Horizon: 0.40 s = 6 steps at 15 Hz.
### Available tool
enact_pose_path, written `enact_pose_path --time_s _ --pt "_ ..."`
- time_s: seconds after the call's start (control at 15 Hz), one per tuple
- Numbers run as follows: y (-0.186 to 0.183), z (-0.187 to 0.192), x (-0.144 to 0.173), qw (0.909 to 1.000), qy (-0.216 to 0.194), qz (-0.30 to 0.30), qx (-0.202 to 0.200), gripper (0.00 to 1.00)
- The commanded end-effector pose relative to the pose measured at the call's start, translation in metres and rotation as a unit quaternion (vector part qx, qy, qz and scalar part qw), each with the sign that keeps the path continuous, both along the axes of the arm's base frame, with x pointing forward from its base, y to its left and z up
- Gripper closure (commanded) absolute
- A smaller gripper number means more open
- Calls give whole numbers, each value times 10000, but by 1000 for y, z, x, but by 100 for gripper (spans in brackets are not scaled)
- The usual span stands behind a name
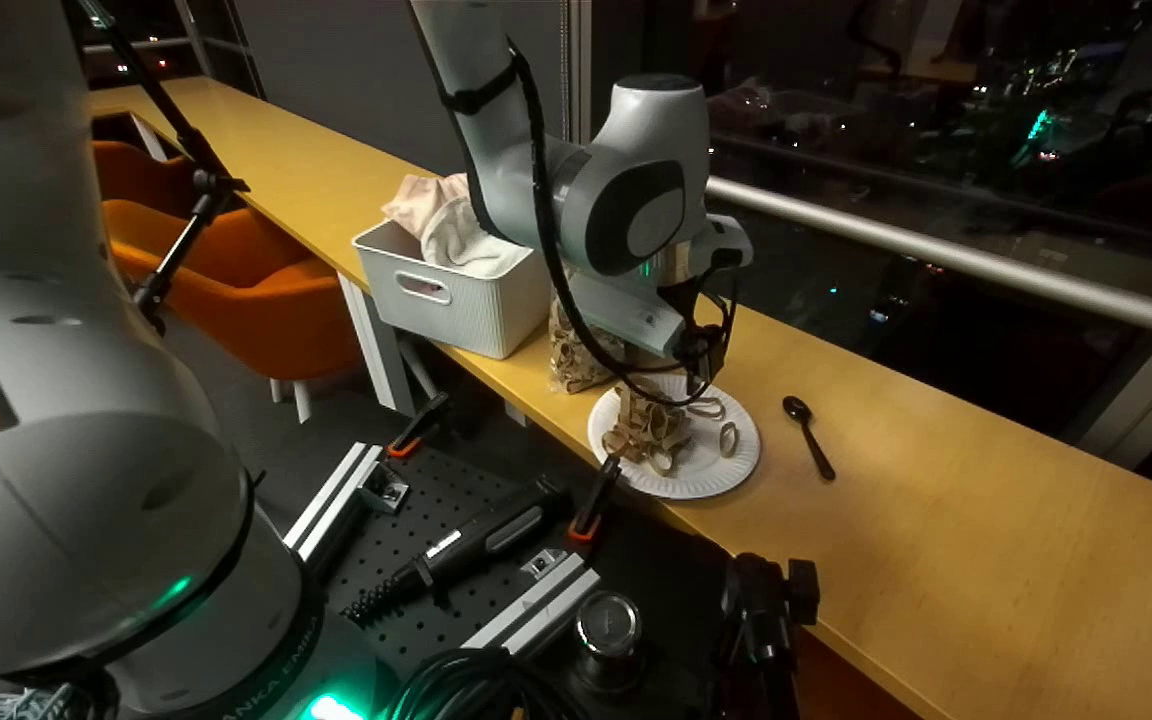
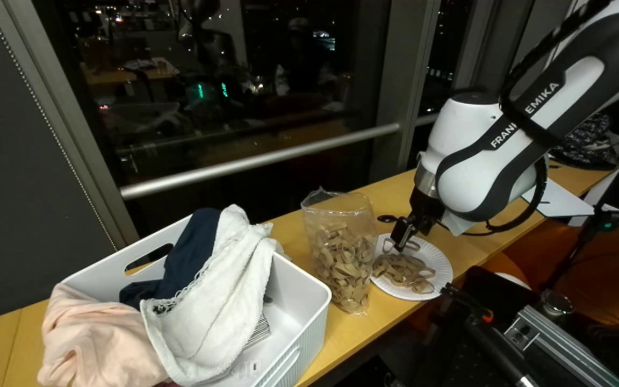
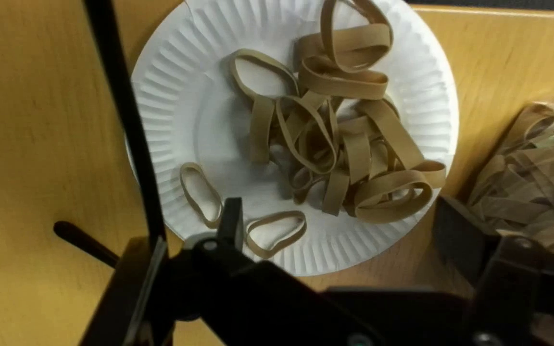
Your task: Put some rubber bands on the white plate.
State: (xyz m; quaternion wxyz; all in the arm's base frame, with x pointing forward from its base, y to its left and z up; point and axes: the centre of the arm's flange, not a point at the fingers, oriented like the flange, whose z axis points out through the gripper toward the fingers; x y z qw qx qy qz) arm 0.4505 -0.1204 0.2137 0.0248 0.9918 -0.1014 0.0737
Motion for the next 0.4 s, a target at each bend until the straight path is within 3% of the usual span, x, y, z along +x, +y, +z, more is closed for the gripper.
enact_pose_path --time_s 0.0,0.33 --pt "3 11 -23 10000 -41 23 0 0" --pt "4 -1 -14 10000 72 -2 25 0"
